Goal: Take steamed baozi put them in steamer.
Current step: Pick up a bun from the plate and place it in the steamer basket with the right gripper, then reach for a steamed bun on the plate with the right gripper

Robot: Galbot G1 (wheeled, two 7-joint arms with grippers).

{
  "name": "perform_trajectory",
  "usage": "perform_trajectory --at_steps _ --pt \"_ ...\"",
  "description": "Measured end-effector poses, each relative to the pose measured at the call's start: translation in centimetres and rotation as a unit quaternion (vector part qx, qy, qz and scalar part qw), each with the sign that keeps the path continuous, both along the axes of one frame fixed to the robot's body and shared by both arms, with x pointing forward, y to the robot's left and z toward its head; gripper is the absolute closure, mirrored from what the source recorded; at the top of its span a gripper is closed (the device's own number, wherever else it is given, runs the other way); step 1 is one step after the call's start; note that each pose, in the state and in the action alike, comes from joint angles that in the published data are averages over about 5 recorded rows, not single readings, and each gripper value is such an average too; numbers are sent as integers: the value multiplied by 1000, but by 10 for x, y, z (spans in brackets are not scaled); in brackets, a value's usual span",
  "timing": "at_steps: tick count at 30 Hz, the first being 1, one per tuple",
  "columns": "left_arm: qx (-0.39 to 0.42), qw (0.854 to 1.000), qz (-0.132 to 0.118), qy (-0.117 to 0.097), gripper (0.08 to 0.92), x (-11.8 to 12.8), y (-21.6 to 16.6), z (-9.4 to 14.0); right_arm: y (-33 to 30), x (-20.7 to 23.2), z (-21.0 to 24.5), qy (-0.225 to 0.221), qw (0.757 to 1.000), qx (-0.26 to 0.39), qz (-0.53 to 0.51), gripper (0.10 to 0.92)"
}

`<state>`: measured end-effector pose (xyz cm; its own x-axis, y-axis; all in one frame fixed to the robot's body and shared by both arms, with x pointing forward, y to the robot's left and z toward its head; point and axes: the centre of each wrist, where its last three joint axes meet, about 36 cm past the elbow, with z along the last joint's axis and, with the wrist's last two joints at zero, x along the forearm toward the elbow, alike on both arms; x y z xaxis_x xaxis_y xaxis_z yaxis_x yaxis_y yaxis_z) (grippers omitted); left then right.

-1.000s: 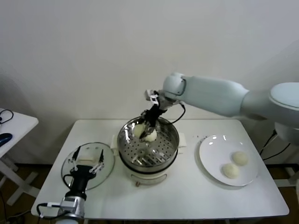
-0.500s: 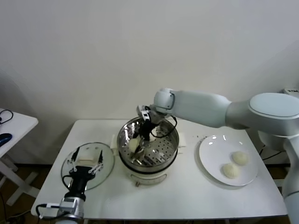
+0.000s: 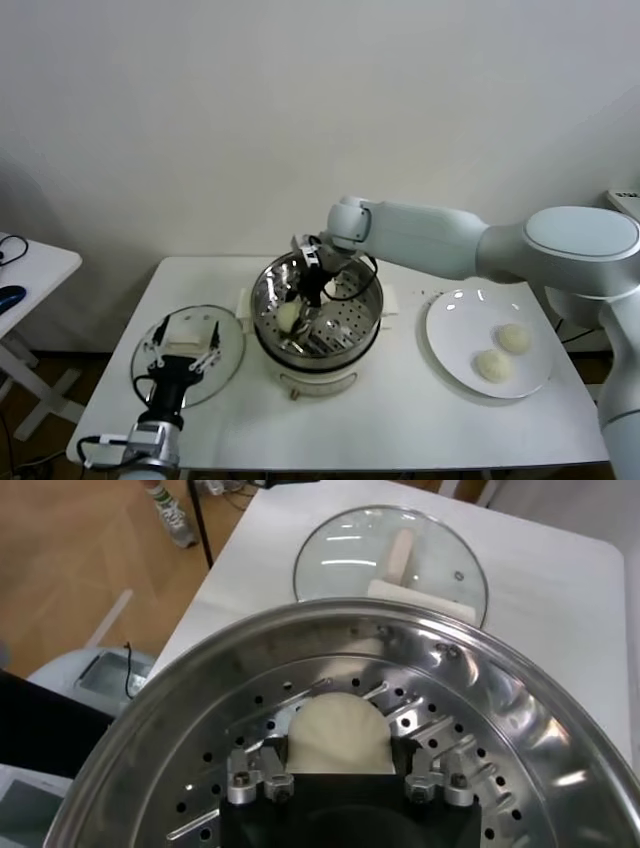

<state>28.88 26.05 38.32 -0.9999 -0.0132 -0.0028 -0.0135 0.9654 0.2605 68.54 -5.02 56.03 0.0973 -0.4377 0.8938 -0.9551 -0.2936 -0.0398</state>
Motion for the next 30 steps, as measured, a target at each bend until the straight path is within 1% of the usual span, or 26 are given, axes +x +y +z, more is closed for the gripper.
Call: perform_trajectory --at_steps 5,10,12,17,22,26,30 --pt "0 1000 0 1 177 0 0 -1 1 0 -3 -2 1000 -1 3 344" --pt "0 1000 1 2 177 0 1 -1 3 -1 -4 -6 1000 -1 9 234" --pt "1 1000 1 2 177 0 1 -1 4 -1 -3 -6 1000 1 12 209" --pt "1 1000 1 1 177 0 1 -1 4 1 4 -6 1000 1 18 200" --pt "1 1000 1 1 177 1 1 0 -2 1 20 -8 1000 -3 30 199" --pt "1 1000 1 0 177 1 1 0 -18 0 44 -14 999 -9 41 200" --pt "1 1000 1 0 177 3 1 0 -50 -3 76 -25 998 -18 46 200"
